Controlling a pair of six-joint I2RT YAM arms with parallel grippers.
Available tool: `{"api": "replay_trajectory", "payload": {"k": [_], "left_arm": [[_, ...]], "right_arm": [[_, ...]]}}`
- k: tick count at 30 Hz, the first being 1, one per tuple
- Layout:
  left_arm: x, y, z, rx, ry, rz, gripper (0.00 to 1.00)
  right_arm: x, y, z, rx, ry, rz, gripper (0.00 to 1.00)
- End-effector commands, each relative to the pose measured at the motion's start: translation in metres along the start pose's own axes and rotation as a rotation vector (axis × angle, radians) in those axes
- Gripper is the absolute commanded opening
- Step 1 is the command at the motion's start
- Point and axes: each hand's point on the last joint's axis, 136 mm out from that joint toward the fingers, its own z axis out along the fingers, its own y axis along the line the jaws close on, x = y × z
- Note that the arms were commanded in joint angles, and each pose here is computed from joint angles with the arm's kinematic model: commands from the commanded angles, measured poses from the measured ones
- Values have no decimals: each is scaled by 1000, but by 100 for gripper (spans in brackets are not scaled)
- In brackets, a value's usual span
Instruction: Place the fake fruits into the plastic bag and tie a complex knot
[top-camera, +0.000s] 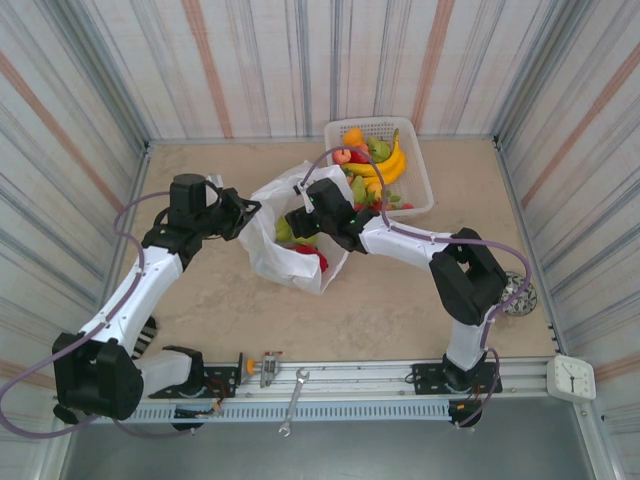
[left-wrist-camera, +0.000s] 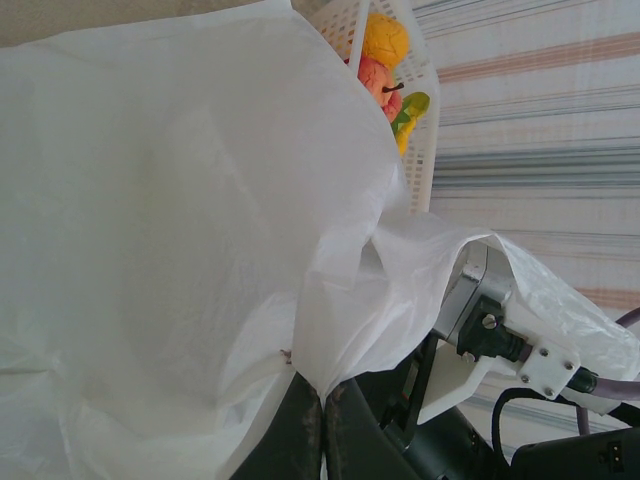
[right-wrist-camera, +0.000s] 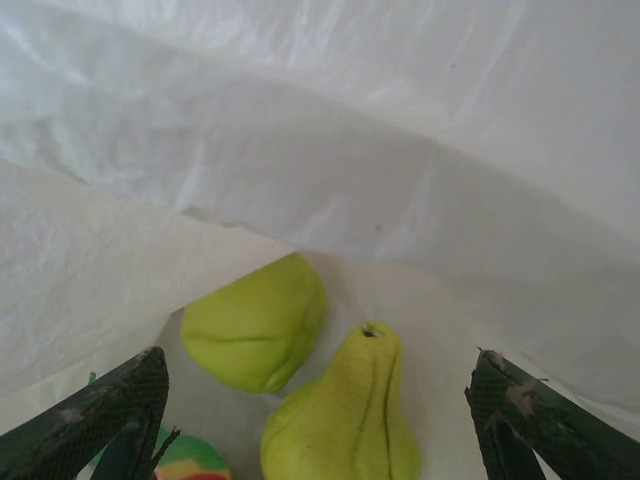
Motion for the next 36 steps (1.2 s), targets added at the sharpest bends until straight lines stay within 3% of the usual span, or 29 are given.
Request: {"api": "replay_trajectory", "payload": {"k": [1, 11, 27, 36], "left_arm": [[1, -7, -1, 18, 8, 34, 0], [2, -4, 0, 15, 10, 29, 0], [3, -2, 3, 14, 16, 28, 0], [3, -1, 5, 13, 18, 26, 0]], "right_arm": [[-6, 2, -14, 10, -17, -4, 81], [9, 21, -38, 3, 11, -79, 95], [61, 3, -103, 61, 107, -56, 95], [67, -7, -139, 78, 103, -32, 95]]}}
